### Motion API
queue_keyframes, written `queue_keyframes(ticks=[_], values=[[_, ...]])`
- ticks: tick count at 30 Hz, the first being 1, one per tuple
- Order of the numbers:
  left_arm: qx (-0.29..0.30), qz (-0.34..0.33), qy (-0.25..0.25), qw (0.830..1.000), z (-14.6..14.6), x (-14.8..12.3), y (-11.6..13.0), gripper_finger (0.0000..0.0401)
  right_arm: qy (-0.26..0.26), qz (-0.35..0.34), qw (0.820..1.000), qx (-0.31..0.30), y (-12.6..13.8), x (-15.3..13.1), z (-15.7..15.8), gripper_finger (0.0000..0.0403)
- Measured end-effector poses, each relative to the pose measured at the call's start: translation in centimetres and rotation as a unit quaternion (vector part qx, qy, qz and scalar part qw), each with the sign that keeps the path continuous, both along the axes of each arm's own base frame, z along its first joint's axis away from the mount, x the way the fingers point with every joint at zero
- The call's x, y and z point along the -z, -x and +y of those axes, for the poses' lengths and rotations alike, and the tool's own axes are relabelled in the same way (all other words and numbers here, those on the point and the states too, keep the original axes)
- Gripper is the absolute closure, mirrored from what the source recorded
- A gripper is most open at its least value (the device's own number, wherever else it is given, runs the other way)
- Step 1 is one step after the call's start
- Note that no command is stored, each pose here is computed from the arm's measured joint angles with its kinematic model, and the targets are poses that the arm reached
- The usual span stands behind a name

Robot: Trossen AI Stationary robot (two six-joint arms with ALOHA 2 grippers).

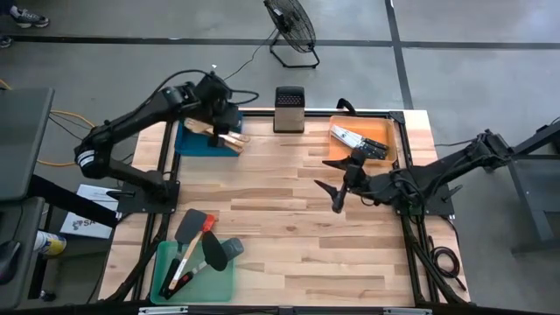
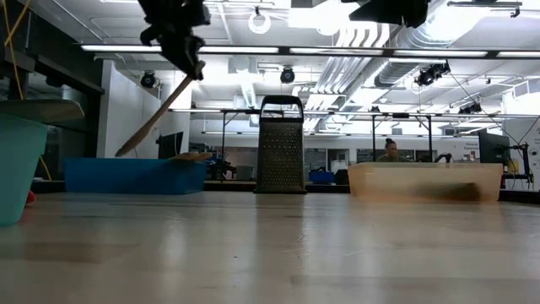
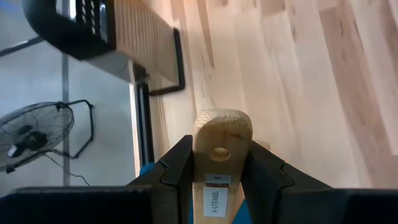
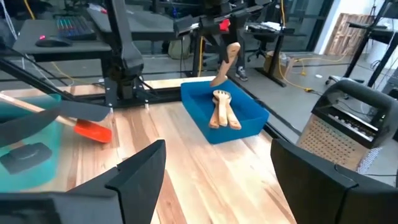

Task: Pick & Place Kitchen Items
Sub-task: Put the brown wooden spoon into the blue bin

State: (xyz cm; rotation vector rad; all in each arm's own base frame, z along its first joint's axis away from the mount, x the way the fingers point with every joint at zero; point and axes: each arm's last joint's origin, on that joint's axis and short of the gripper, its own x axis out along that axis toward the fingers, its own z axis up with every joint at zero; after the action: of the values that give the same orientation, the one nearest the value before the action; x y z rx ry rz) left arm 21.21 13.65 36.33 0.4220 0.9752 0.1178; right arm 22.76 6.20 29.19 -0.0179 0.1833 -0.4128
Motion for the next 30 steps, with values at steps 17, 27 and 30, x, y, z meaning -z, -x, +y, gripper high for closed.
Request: queue_keyframes(ticks=[17, 27, 30], values=[[0.030, 0.043, 0.003, 0.999, 3.5, 4.1, 2.5, 0.0303, -0.015, 0.018, 1.000, -0.019, -0.9, 0.4, -2.4, 0.0120], [0.027, 0.072, 0.011, 0.997, 3.4, 5.8, 2.7, 0.0303, -0.025, 0.024, 0.999, -0.040, -1.2, 0.6, -2.8, 0.0120], [0.012, 0.079, 0.008, 0.997, 3.4, 5.8, 2.8, 0.0271, -0.025, 0.024, 0.999, -0.040, -1.2, 0.6, -2.8, 0.0120]])
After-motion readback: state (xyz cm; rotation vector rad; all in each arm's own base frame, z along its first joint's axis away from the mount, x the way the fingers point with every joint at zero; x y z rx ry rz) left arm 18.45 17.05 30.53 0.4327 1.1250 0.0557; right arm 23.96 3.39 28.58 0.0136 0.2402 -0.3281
